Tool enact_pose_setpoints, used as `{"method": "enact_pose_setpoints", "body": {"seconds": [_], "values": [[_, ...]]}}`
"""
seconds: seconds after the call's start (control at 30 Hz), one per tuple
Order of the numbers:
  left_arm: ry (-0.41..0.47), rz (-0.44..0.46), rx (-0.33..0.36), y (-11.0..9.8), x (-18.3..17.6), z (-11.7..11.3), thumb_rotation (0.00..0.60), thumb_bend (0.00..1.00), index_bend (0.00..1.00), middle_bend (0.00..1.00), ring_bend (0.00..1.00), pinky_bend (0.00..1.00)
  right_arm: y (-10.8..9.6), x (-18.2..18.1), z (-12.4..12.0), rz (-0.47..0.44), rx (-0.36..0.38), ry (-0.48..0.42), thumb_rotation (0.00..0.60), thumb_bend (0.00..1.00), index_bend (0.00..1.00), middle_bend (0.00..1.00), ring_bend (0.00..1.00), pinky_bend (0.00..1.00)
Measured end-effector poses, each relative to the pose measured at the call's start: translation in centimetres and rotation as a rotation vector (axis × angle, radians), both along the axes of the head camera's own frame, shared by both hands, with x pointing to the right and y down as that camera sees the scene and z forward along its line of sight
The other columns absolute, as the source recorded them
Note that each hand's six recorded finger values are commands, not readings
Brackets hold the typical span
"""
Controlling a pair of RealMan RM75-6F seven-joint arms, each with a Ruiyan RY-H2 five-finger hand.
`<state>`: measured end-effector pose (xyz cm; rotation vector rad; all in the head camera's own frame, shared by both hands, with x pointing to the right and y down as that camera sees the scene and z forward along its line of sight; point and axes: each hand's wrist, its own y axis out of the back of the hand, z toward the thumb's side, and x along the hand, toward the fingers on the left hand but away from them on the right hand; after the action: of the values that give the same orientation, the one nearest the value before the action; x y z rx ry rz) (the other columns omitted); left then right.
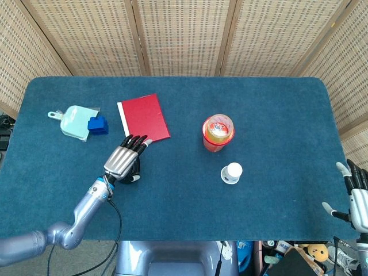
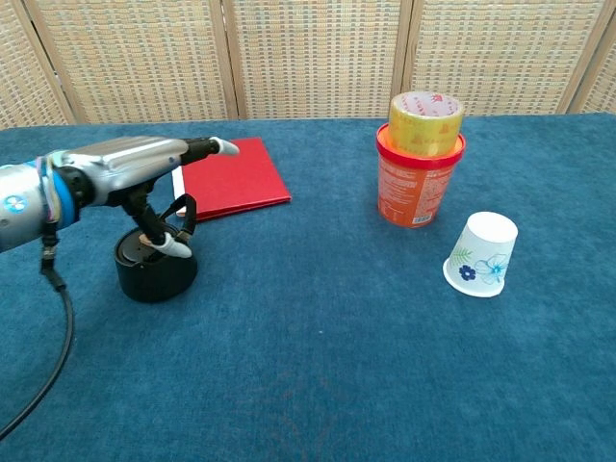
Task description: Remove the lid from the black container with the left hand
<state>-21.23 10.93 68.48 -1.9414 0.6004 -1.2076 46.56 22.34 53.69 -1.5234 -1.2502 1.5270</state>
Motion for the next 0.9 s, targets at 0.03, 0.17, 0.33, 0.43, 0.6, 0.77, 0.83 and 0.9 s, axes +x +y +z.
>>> {"method": "enact_pose_setpoints", "body": {"seconds": [0.03, 0.17, 0.33, 0.43, 0.6, 0.77, 0.83, 0.9], "values": [[0.001, -0.001, -0.002, -0.1, 0.3, 0.0, 0.600, 0.12, 0.00, 0.00, 0.00, 0.00, 0.0, 0.0, 0.0, 0.001, -0.001, 0.000, 0.600, 0.00, 0.00, 0.00, 0.00, 0.00], [0.010, -0.010, -0.021, -0.2, 1.0, -0.3, 0.600, 0.12, 0.00, 0.00, 0.00, 0.00, 0.0, -0.1, 0.2, -0.002, -0.008, -0.003, 0.600, 0.00, 0.00, 0.00, 0.00, 0.00], [0.008, -0.019, -0.025, -0.5, 0.0, -1.2, 0.600, 0.12, 0.00, 0.00, 0.00, 0.00, 0.1, -0.2, 0.2, -0.005, -0.006, 0.002, 0.600, 0.00, 0.00, 0.00, 0.00, 0.00], [0.021, -0.029, -0.029, -0.8, -0.8, -1.8, 0.600, 0.12, 0.00, 0.00, 0.00, 0.00, 0.1, -0.3, 0.2, -0.008, -0.009, 0.003, 0.600, 0.00, 0.00, 0.00, 0.00, 0.00], [0.060, -0.047, -0.048, -1.2, -2.8, -2.8, 0.600, 0.12, 0.19, 0.00, 0.00, 0.00, 0.2, -0.6, 0.3, -0.017, -0.012, 0.002, 0.600, 0.00, 0.00, 0.00, 0.00, 0.00], [0.072, -0.034, -0.078, -1.7, -5.2, -2.9, 0.600, 0.14, 0.39, 0.00, 0.00, 0.00, 0.2, -0.7, 0.1, -0.017, -0.006, 0.001, 0.600, 0.00, 0.00, 0.00, 0.00, 0.00], [0.042, -0.018, -0.087, -1.8, -6.5, -2.6, 0.600, 0.18, 0.41, 0.00, 0.00, 0.00, 0.2, -0.6, 0.1, -0.015, -0.006, 0.000, 0.600, 0.00, 0.00, 0.00, 0.00, 0.00], [0.020, -0.009, -0.098, -1.8, -7.1, -2.3, 0.600, 0.20, 0.43, 0.00, 0.00, 0.00, 0.2, -0.6, 0.1, -0.013, -0.008, -0.001, 0.600, 0.00, 0.00, 0.00, 0.00, 0.00]]}}
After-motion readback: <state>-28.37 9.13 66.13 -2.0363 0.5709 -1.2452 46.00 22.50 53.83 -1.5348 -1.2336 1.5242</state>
